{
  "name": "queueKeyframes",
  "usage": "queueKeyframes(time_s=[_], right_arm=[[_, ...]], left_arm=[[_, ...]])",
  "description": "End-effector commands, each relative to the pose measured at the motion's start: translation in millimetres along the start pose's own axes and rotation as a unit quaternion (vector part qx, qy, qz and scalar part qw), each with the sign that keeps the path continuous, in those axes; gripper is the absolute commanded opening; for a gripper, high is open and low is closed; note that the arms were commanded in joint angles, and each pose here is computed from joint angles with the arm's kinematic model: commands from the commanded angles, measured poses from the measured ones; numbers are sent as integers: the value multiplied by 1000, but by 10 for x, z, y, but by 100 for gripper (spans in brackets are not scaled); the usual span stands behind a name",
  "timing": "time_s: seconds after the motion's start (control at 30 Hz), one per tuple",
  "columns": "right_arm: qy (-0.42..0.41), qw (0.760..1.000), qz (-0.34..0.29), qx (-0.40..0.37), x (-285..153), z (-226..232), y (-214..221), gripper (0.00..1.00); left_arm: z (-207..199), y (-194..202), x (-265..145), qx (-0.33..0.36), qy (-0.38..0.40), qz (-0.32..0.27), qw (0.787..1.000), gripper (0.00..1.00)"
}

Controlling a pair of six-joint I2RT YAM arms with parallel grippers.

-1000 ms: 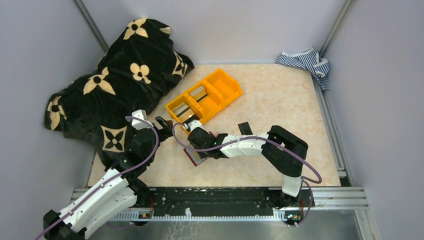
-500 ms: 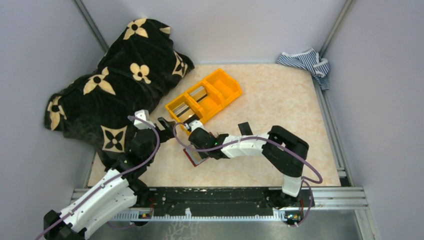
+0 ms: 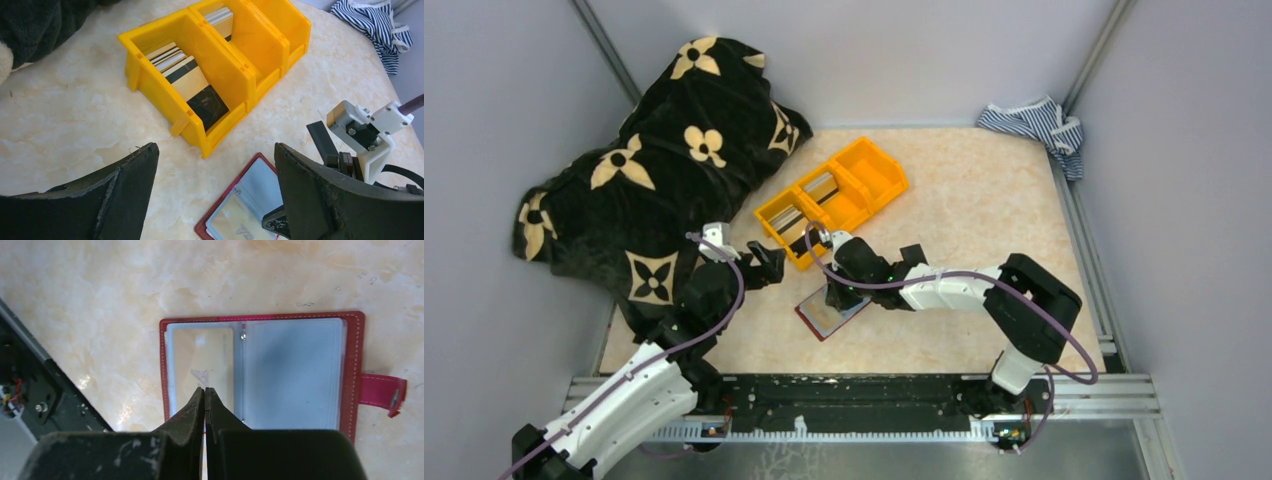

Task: Take the credit cards out of the card holder

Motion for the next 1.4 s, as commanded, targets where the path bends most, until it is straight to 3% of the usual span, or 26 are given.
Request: queueKeyframes(time_s=[0.0,0.1,0.13,0.2,0.63,1.03,1.2,1.37], right_arm=[[-78,996,-31,17,-90,133,-140,0],[-49,998,-26,2,-63,78,-135,3],[-41,999,-23,-2,-46,57,-128,17],[-32,999,-22,-8,-23,29,-114,29],[-22,1000,12,-7,241,-92,74,32],[-29,999,17,-10,244,-80,75,25],[-55,998,32,-11,305,-52,101,14],[-44,998,47,-2,395,-83,147,0]], left_arm=[[-34,3,-3,2,24,-4,1000,91],[-28,13,-2,3,22,-1,1000,91],[-24,10,-2,3,19,-1,1000,91],[-15,13,-3,2,14,-1,1000,91],[3,13,-14,2,6,-2,1000,90],[21,16,-23,2,1,-5,1000,90],[6,27,-18,4,11,0,1000,90],[-116,107,-36,12,94,38,995,84]])
Point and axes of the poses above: each gripper's point midway between its finger pads, its own x axis out along the fingers, its own z axis along the line the jaws close on, y = z × x, the point moved 10 cm from there along -x, back along the fingers, and after that the axes turned 5 degrees about x, right-handed, at the moved point
